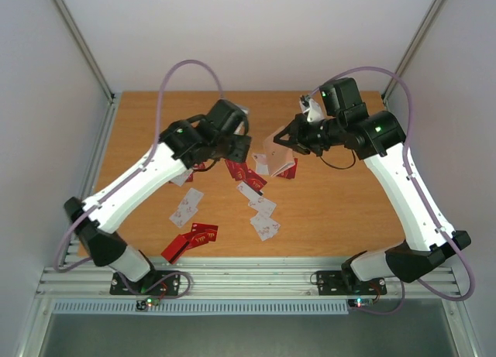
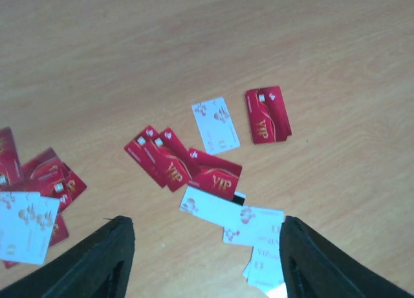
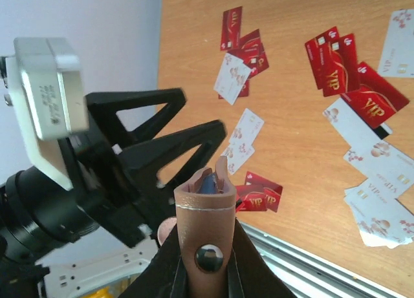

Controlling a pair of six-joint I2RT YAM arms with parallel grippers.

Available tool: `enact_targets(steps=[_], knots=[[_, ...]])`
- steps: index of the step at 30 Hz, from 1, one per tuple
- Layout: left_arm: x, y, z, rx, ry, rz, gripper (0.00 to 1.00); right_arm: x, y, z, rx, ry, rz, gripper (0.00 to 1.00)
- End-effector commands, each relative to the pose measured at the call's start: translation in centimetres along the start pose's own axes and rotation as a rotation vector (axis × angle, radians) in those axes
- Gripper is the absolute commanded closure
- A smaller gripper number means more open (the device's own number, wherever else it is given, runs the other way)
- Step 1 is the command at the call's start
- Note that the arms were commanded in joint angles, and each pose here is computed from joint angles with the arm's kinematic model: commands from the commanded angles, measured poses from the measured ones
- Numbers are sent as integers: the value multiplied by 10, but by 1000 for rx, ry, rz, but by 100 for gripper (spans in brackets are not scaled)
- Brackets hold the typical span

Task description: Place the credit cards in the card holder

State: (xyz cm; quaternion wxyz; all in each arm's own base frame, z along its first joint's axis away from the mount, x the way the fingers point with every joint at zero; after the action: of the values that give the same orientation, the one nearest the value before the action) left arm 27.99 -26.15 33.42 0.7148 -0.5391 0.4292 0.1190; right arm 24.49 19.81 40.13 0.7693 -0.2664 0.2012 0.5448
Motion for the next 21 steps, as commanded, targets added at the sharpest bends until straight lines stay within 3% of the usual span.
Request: enact_targets(steps=[1, 7, 10, 17, 21], knots=[[-32, 0, 12, -193, 259, -124, 29, -9, -2, 1, -55, 27, -61, 99], [-60, 5, 22, -316, 540, -255, 11, -9, -11, 2, -103, 14, -114, 99], [-67, 0, 22, -371, 596, -294, 9, -7, -14, 4, -118, -6, -134, 99], [-56, -19, 10, -551, 755, -272, 14, 3, -22, 15, -118, -120, -145, 99], [-48, -18, 6, -562, 778, -237, 20, 8, -25, 16, -97, -158, -135, 99]])
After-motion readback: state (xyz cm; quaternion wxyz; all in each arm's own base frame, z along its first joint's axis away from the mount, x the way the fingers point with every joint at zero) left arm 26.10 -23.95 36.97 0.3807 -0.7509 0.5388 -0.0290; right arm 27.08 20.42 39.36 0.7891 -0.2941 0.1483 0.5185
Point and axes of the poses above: each gripper's point midway between its finger pads, its own x axis out along the fingers, its own z axis along the line the jaws close on, y = z × x, the point moved 5 cm from there along -x, back along the fingers, and after that the axes turned 8 degrees about x, right-handed, at the moved point
